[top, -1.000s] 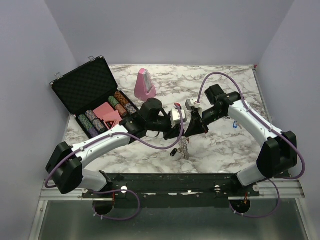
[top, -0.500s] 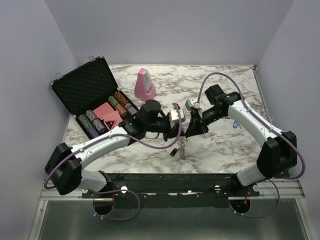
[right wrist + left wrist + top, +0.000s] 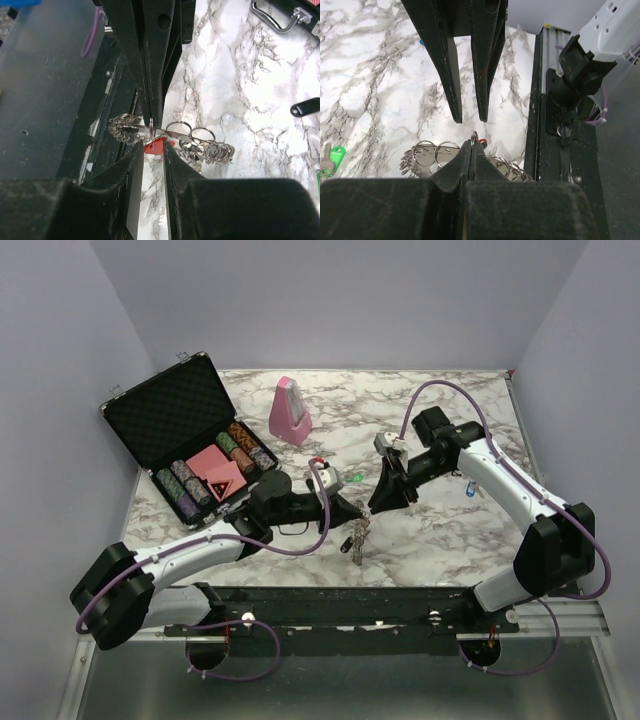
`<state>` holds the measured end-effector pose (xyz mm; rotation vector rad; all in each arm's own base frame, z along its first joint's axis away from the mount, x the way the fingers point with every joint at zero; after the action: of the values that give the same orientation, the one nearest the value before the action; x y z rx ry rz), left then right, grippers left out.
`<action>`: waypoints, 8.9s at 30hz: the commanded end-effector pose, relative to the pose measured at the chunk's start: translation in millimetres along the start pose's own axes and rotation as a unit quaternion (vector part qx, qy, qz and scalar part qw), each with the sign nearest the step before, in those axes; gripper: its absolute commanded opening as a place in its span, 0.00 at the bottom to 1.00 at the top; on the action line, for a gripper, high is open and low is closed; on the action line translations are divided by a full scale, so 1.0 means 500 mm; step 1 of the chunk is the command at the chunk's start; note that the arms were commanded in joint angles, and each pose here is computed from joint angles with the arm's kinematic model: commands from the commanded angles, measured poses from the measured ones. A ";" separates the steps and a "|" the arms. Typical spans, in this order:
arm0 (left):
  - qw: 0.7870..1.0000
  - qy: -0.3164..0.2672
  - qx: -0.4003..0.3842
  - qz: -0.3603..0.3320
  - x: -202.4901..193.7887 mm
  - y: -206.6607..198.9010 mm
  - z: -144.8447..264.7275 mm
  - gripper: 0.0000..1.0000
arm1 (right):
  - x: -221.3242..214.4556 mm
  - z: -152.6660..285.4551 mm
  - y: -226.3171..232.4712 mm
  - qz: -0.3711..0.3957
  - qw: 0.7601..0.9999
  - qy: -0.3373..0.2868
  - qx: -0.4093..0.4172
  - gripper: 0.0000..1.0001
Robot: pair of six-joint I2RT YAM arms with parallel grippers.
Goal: Put the keys on the keyring
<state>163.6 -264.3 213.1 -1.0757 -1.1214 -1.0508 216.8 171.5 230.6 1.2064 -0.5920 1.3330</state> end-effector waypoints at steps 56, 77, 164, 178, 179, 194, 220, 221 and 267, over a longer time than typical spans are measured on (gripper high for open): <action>0.970 -0.230 0.069 -0.024 0.097 0.000 0.037 0.00 | 0.013 -0.016 -0.006 -0.080 0.994 -0.072 0.034 0.00; 0.965 -0.257 0.059 -0.011 0.081 0.005 0.033 0.00 | 0.028 0.001 0.007 -0.059 0.994 -0.092 0.029 0.22; 0.999 0.029 -0.005 0.014 0.103 0.030 0.031 0.75 | 0.003 0.029 -0.005 -0.011 0.999 0.009 -0.029 0.00; 0.997 0.071 -0.036 0.023 0.099 0.030 -0.024 0.57 | 0.000 0.027 -0.006 -0.015 1.000 0.007 -0.027 0.00; 0.996 0.075 -0.037 0.022 0.098 0.030 -0.027 0.55 | 0.001 0.027 -0.006 -0.016 0.999 0.006 -0.026 0.00; 0.992 0.117 -0.042 0.020 0.098 0.032 -0.052 0.37 | 0.002 0.027 -0.005 -0.014 1.000 0.002 -0.025 0.00; 0.989 0.136 -0.042 0.032 0.093 0.031 -0.061 0.00 | 0.001 0.025 -0.002 -0.013 1.000 -0.001 -0.018 0.01; 0.989 0.138 -0.036 0.031 0.092 0.032 -0.060 0.00 | 0.002 0.025 -0.001 -0.012 1.000 -0.002 -0.018 0.01; 0.939 -0.337 0.047 -0.055 0.094 -0.007 0.028 0.00 | 0.034 0.033 -0.005 -0.132 0.982 -0.134 0.017 0.45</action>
<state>170.8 -265.3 200.3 -1.2194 -1.4292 -0.7539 230.7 163.8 250.1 1.4400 -0.5707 0.9600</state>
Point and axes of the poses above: each gripper's point midway between its finger pads, its own z axis back along the fingers, its own y axis along the line the jaws close on, x = y × z, the point moved 8 cm from there along z, back along the fingers, and after that the axes turned 5 degrees about -z, right-handed, at the moved point
